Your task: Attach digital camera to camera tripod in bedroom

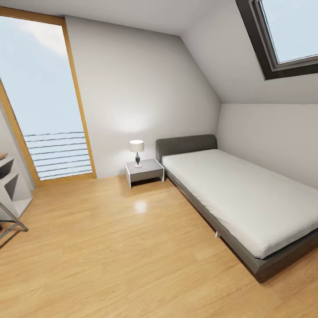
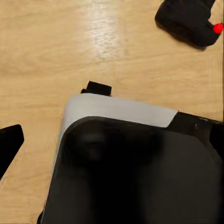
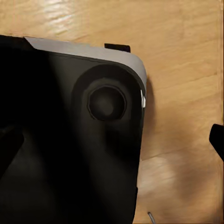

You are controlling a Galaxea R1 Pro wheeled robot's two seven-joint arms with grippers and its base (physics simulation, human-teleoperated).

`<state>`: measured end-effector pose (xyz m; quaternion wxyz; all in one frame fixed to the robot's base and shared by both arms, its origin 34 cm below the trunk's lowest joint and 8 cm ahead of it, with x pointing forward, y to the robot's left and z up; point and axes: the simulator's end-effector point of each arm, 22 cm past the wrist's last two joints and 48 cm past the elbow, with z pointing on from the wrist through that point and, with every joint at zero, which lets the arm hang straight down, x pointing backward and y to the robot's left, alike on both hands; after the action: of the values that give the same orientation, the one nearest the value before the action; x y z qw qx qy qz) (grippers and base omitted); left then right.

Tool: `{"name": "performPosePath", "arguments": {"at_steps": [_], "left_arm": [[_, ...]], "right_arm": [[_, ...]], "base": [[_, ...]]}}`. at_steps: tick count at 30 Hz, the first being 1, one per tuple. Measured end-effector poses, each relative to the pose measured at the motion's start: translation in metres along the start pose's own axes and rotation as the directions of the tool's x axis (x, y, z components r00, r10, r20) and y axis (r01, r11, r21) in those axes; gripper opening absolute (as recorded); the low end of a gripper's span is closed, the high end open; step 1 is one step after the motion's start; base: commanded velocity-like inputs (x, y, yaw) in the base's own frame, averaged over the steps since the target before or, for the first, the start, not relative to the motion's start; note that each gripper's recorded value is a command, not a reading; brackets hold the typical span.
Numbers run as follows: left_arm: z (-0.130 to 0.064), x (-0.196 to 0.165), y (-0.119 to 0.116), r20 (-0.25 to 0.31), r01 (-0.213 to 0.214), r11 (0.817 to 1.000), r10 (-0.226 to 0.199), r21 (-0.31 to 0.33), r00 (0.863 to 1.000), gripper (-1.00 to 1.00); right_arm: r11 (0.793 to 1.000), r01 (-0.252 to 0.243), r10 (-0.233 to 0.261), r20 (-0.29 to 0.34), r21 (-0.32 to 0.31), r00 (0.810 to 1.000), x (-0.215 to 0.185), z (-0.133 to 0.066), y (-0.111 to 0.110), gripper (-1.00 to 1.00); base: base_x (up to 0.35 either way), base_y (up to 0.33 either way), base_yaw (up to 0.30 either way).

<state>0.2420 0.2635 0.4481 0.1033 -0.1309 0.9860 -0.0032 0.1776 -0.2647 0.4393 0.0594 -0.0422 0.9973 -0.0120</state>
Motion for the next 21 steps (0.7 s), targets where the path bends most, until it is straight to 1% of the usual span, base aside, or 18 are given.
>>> {"name": "performPosePath", "arguments": {"at_steps": [1, 2, 3, 4, 5, 7, 8, 9, 11, 13, 17, 19, 21], "left_arm": [[-0.001, -0.033, 0.008, 0.048, -0.006, 1.000, 0.006, -0.004, 0.999, 1.00], [-0.006, -0.074, 0.023, 0.069, -0.022, 1.000, 0.023, -0.015, 0.997, 1.00], [-0.011, -0.095, 0.026, 0.081, -0.029, 0.999, 0.030, -0.016, 0.996, 1.00], [-0.018, -0.122, 0.031, 0.062, -0.040, 0.999, 0.041, -0.017, 0.997, 1.00], [-0.024, -0.141, 0.030, 0.058, -0.045, 0.999, 0.046, -0.014, 0.997, 1.00], [-0.037, -0.179, 0.024, 0.047, -0.054, 0.999, 0.054, -0.004, 0.997, 1.00], [-0.050, -0.212, 0.016, 0.036, -0.062, 0.998, 0.062, 0.007, 0.997, 1.00], [-0.060, -0.241, 0.007, 0.053, -0.065, 0.998, 0.064, 0.018, 0.997, 1.00], [-0.077, -0.280, -0.006, 0.074, -0.069, 0.997, 0.067, 0.034, 0.995, 1.00], [-0.095, -0.324, -0.022, 0.115, -0.073, 0.996, 0.066, 0.056, 0.991, 1.00], [-0.133, -0.399, -0.060, 0.200, -0.082, 0.991, 0.059, 0.108, 0.978, 1.00], [-0.150, -0.426, -0.081, 0.234, -0.087, 0.987, 0.053, 0.138, 0.971, 1.00], [-0.166, -0.445, -0.103, 0.263, -0.093, 0.980, 0.045, 0.175, 0.964, 1.00]], "right_arm": [[1.000, 0.020, -0.020, 0.055, 0.002, 0.998, -0.028, 0.001, -0.002, 1.00], [0.999, 0.041, -0.043, 0.138, 0.018, 0.990, -0.076, -0.002, -0.011, 1.00], [0.999, 0.045, -0.050, 0.186, 0.031, 0.981, -0.105, -0.006, -0.018, 1.00], [0.997, 0.047, -0.058, 0.226, 0.055, 0.972, -0.141, -0.013, -0.033, 1.00], [0.996, 0.046, -0.062, 0.252, 0.070, 0.966, -0.166, -0.019, -0.042, 1.00], [0.995, 0.037, -0.063, 0.276, 0.096, 0.959, -0.207, -0.033, -0.060, 1.00], [0.993, 0.018, -0.050, 0.288, 0.114, 0.956, -0.244, -0.047, -0.074, 1.00], [0.993, 0.005, -0.041, 0.305, 0.120, 0.952, -0.270, -0.058, -0.081, 1.00], [0.992, -0.023, -0.017, 0.318, 0.122, 0.948, -0.304, -0.074, -0.090, 1.00], [0.992, -0.053, 0.009, 0.347, 0.115, 0.938, -0.341, -0.092, -0.097, 1.00], [0.991, -0.097, 0.051, 0.417, 0.091, 0.907, -0.409, -0.127, -0.105, 1.00], [0.991, -0.111, 0.063, 0.454, 0.079, 0.889, -0.438, -0.145, -0.108, 1.00], [0.990, -0.122, 0.074, 0.493, 0.066, 0.867, -0.462, -0.164, -0.109, 1.00]], "base": [[0.000, 0.000, 0.000], [0.000, 0.000, 0.000], [0.000, 0.000, 0.000], [0.000, 0.000, 0.000], [0.000, 0.000, 0.000], [0.000, 0.000, 0.000], [0.000, 0.000, 0.000], [0.000, 0.000, 0.000], [0.000, 0.000, 0.000], [0.000, 0.000, 0.000], [0.000, 0.000, 0.000], [0.000, 0.000, 0.000], [0.000, 0.000, 0.000]]}}
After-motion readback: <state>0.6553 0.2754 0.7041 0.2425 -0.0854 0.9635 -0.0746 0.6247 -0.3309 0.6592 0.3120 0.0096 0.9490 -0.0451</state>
